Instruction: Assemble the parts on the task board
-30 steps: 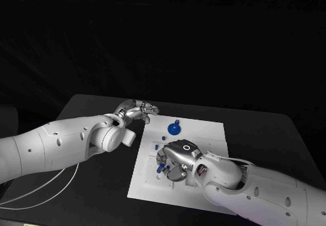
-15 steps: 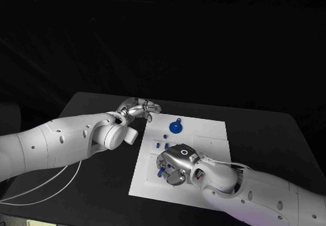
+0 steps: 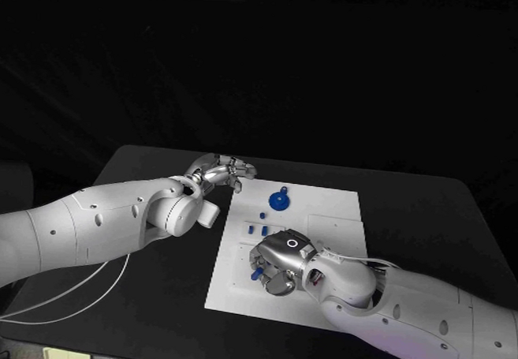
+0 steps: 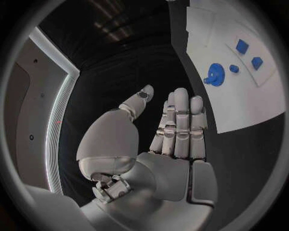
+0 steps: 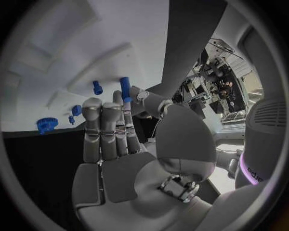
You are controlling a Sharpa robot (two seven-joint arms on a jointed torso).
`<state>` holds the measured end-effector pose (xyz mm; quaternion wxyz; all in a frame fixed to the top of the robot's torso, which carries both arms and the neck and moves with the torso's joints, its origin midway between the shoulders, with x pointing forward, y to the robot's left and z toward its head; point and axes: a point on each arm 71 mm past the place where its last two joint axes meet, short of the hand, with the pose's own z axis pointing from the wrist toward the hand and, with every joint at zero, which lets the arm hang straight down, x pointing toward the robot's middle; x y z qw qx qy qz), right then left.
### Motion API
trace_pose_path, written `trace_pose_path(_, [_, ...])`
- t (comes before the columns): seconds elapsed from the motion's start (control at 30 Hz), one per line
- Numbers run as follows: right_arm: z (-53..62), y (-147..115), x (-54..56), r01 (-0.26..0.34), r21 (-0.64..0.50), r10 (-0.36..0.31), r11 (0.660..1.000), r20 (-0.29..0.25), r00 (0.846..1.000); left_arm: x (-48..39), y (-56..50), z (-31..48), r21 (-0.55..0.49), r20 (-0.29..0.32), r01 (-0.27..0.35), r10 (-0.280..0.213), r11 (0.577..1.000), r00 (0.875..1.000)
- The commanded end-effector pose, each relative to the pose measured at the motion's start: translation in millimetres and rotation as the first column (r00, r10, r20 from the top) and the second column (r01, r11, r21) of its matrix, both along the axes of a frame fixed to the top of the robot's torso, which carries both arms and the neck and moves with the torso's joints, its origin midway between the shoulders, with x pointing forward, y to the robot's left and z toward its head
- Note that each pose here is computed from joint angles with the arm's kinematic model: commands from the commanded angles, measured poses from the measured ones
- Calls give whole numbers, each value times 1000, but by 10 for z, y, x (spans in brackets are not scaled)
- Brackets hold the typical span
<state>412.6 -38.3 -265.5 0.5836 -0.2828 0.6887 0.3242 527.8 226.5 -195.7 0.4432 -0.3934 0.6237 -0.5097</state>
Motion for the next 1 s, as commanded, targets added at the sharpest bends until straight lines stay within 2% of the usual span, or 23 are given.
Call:
trace_pose_path(0.03, [-57, 10, -32, -20, -53, 19, 998, -12, 1000, -4, -23, 14, -12, 6, 13, -13, 1000, 1000])
trace_pose_path(0.27, [-103, 71, -53, -31, -56, 30, 998, -14, 999, -5, -30, 14, -12, 6, 14, -14, 1000, 1000])
trace_pose_path(0.5, [-112, 117, -69, -32, -15, 31, 999, -45, 999, -5, -30, 13, -12, 5, 15, -15, 1000, 1000])
trace_pose_path(0.87, [-109, 60, -41, -10, 11, 10, 1000, -48, 999, -7, -19, 13, -12, 4, 14, -14, 1000, 1000])
trace_pose_path(1.0, [-84, 38, -29, 5, 45, -3, 999, -31, 1000, -5, -11, 12, -11, 3, 12, -12, 1000, 1000])
